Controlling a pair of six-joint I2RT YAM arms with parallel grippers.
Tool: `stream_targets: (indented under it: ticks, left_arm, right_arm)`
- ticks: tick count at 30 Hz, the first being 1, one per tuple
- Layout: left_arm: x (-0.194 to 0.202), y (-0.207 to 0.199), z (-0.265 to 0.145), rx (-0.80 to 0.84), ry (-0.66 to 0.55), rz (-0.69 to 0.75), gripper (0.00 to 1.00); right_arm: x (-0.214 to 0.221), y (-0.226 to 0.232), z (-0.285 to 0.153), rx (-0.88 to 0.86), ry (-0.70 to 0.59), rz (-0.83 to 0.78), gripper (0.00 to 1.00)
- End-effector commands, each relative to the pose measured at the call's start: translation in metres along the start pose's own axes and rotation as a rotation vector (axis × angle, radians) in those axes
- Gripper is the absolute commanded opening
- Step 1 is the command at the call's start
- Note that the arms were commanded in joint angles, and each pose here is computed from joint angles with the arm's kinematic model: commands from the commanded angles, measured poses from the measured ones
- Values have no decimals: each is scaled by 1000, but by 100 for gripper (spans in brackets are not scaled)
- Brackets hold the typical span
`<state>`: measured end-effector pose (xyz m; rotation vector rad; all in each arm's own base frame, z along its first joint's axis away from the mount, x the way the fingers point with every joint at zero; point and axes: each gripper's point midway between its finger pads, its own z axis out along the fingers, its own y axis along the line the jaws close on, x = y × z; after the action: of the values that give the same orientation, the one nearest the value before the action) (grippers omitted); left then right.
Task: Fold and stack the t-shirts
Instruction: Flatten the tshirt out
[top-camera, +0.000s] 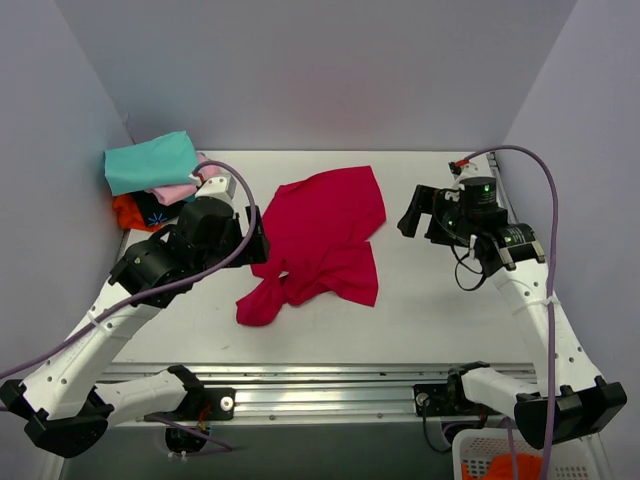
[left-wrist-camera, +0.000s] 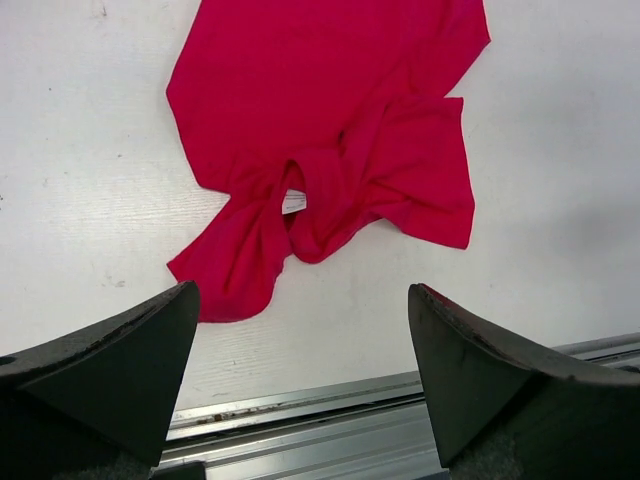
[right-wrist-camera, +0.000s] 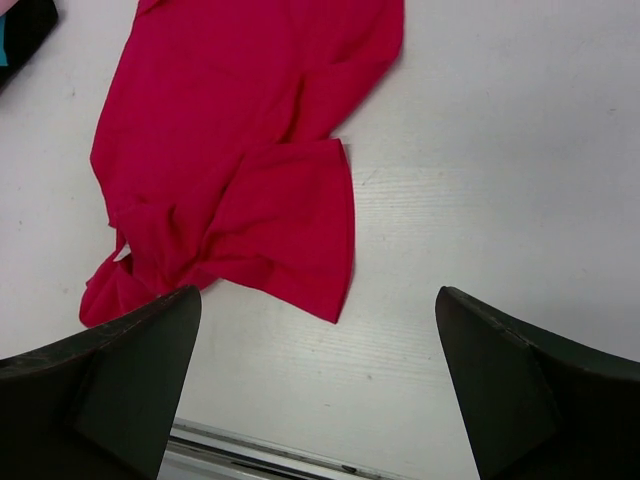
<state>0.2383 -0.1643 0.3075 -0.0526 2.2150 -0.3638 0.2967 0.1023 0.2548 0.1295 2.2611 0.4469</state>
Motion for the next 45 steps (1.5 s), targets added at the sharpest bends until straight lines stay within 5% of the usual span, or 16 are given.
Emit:
stream_targets:
  ticks: [1,12,23,32,45]
  left_arm:
    - [25,4,10,-10,74,18,94]
    - [71,-38,37,147,212,85,95]
    - [178,-154,90,259,426,489,96]
    - [209,-192,170,152,409,633,95]
    - [239,-211,232,110,395,579,95]
  right_arm:
    - [-13,-8,-1,67,-37,-25,100]
    - [1,-36,-16,189,-39,-45,100]
    - [18,-54,-19,265,-5,-19,100]
    - [25,-58,-35,279,3,-17,100]
    - [35,-59,-61,283,4,1,100]
